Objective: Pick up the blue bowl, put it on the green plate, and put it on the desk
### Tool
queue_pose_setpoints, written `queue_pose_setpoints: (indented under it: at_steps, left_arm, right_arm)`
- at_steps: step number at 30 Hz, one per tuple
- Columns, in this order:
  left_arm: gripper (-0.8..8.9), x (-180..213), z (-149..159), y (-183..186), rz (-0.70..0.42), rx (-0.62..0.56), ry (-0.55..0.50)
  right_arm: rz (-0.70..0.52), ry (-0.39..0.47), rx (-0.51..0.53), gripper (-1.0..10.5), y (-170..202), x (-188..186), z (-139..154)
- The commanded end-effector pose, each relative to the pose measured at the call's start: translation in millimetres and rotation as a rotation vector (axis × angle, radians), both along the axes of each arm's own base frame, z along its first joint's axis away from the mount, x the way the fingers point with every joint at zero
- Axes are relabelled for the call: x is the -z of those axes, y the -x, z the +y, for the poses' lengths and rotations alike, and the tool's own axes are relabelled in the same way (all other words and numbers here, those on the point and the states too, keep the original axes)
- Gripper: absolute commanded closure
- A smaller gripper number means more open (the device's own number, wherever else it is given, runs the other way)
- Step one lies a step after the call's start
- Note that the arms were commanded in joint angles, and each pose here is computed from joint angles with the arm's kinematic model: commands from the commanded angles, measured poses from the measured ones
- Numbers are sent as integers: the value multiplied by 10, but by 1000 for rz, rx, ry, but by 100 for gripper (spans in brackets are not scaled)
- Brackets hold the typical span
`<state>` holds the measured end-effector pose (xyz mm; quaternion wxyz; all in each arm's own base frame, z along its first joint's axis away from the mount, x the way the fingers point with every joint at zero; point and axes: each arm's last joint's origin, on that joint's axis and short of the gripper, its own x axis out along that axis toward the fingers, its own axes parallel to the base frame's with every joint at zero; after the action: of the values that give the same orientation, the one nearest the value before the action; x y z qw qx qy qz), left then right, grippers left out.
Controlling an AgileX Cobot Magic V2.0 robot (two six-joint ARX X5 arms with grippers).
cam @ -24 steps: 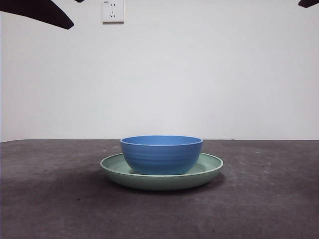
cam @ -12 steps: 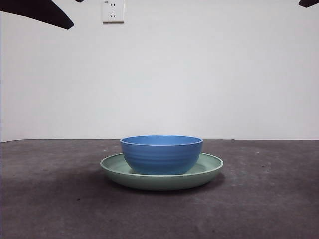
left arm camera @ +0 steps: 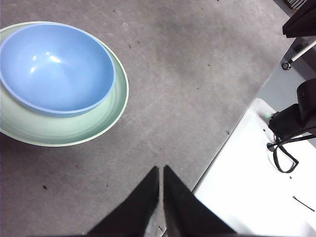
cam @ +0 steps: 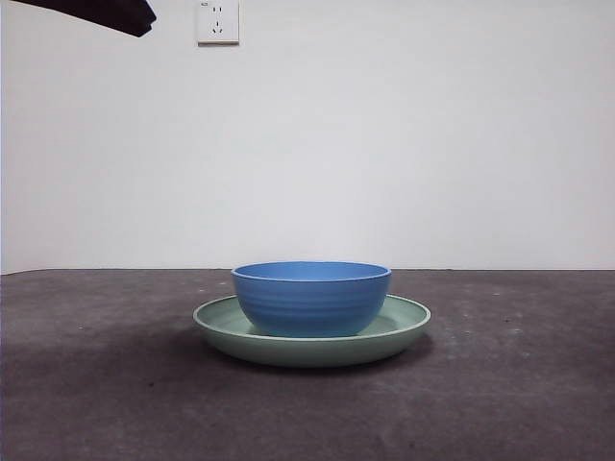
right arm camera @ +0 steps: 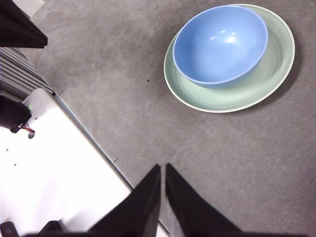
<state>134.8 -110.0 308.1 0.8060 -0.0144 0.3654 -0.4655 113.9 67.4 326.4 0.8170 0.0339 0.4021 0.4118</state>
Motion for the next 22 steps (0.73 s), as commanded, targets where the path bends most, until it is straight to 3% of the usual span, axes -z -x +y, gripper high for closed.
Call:
queue_pose_setpoints:
  at_steps: [1,20,22]
  left_arm:
    - [804,-5,-20,-8,-6,11,1]
    - [804,-13,-15,0,-10,11,4]
    - [804,-54,36,23,-72,13,1]
  right_arm:
    - [-29,-5,-15,939,-10,-51,13]
    - [-29,-5,-15,939,-10,-51,13]
    - [-29,-5,-15,939,-10,-51,13]
